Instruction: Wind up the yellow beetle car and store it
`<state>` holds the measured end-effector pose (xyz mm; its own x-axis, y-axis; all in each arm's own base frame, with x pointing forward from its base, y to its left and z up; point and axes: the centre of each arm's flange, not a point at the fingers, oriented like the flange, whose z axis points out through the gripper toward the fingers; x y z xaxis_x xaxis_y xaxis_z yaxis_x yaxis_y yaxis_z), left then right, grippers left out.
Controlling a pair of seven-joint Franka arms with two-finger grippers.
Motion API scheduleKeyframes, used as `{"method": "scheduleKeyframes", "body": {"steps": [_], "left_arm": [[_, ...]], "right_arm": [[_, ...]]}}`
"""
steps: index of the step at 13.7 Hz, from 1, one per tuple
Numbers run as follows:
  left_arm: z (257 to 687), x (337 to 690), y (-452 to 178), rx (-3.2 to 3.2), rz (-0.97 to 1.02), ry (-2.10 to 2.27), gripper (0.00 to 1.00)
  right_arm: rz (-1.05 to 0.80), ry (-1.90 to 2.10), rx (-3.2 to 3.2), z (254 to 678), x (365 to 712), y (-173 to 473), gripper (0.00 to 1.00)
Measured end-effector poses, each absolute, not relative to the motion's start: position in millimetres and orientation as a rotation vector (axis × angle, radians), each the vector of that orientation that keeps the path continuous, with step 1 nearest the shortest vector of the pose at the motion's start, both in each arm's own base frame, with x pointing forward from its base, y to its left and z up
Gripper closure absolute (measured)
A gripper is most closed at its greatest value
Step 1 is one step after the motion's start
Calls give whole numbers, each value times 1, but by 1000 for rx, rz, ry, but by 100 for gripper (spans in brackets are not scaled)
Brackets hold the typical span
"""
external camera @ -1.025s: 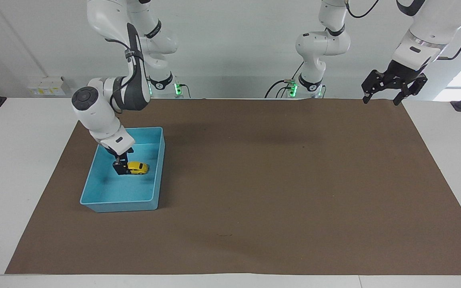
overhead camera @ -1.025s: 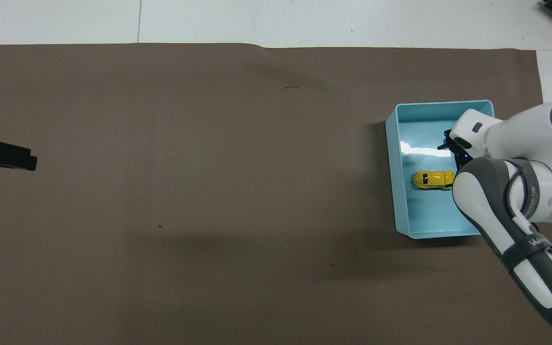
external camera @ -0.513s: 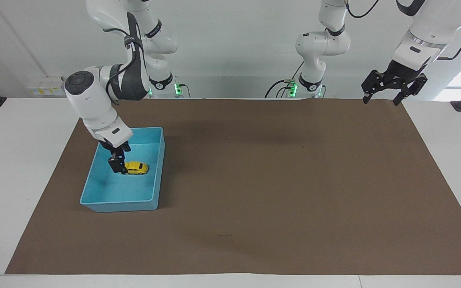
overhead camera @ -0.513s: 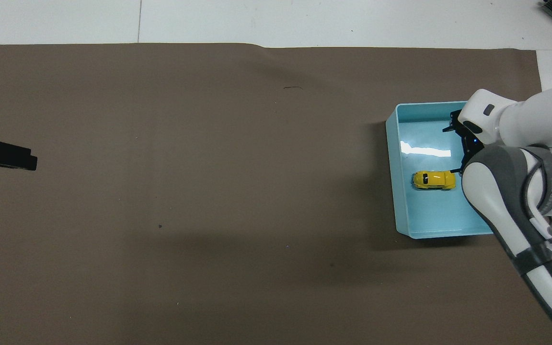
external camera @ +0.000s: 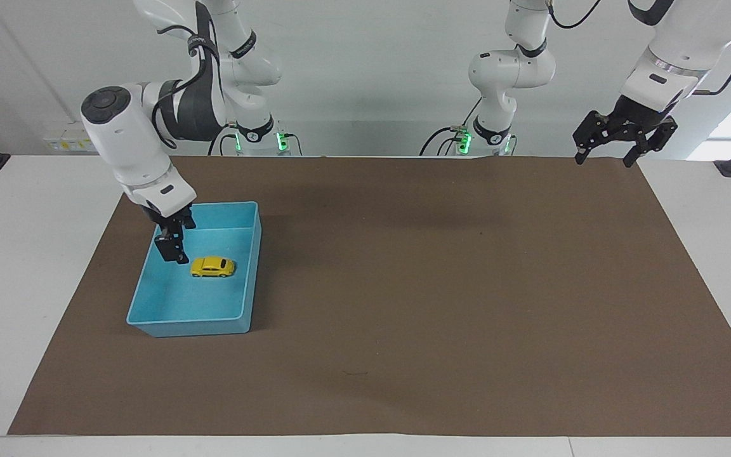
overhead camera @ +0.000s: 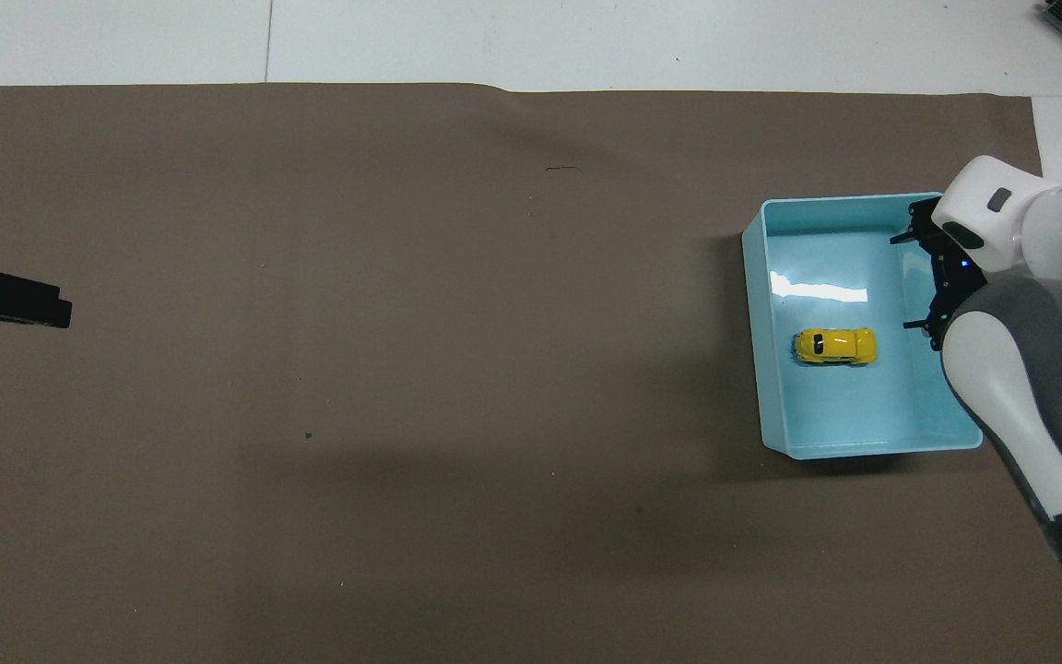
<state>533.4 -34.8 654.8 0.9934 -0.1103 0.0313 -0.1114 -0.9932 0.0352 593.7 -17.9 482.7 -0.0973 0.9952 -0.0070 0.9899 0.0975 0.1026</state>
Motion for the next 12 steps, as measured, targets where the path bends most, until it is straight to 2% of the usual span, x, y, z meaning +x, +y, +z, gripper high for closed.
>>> {"method": "scheduleKeyframes", "body": {"steps": [3, 7, 12], "left_arm": [[655, 533, -35, 3100, 46, -172, 0], [655, 533, -35, 3100, 46, -172, 0], [655, 533, -35, 3100, 46, -172, 0]], "right_arm": [[146, 2247, 2033, 509, 586, -16, 0], [159, 2229, 2031, 520, 586, -20, 0], [179, 2206, 2053, 536, 588, 5, 0]]}}
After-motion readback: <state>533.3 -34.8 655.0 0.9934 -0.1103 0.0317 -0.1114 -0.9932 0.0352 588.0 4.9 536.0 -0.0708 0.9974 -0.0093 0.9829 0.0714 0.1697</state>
